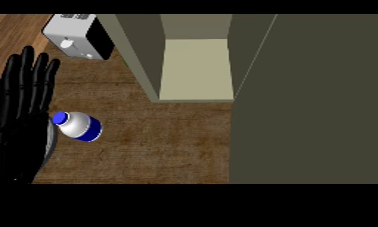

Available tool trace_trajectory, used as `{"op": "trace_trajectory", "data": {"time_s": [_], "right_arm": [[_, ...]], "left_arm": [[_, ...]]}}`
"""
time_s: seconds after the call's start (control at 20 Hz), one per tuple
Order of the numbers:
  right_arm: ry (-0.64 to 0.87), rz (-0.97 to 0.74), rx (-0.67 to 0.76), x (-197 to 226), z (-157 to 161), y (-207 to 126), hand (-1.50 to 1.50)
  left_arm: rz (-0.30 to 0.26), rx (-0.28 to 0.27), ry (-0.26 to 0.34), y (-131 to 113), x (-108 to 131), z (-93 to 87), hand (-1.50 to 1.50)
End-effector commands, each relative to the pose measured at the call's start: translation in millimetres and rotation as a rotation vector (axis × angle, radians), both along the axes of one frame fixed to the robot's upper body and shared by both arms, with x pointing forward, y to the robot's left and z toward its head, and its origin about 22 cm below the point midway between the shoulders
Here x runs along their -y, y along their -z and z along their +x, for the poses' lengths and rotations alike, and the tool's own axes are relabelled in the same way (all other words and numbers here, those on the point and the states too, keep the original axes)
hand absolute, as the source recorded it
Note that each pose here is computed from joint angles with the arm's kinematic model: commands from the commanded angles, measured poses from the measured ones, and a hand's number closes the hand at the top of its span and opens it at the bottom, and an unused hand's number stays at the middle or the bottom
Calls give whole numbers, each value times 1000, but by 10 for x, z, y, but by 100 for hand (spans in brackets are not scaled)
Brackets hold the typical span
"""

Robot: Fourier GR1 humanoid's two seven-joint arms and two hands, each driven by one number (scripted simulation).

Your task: Pick up the bottled water, place it into the cabinet and close the cabinet

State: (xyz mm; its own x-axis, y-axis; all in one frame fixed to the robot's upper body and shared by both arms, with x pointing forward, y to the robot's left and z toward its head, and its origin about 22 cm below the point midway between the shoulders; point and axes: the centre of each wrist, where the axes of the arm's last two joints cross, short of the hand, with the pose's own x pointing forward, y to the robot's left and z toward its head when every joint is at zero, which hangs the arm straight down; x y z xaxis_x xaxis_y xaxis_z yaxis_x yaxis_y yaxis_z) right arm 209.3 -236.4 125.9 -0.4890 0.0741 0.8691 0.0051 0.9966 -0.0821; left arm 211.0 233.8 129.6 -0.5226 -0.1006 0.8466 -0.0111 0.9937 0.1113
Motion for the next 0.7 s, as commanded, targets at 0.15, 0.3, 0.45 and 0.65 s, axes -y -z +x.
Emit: {"op": "trace_trajectory", "data": {"time_s": [0.15, 0.3, 0.45, 0.65], "right_arm": [[-1, -55, -57, 82, -350, -11, -150], [-135, 59, -173, -30, -377, 185, -150], [-188, 56, -178, 50, -651, 69, -150], [-190, 59, -174, 63, -971, -103, -150]], "left_arm": [[-22, 0, -362, 35, -241, -169, -150], [-296, -126, -504, 168, -245, -197, -150], [-363, -125, -540, 90, -210, -335, -150], [-372, -120, -542, 79, 92, -569, -150]]}}
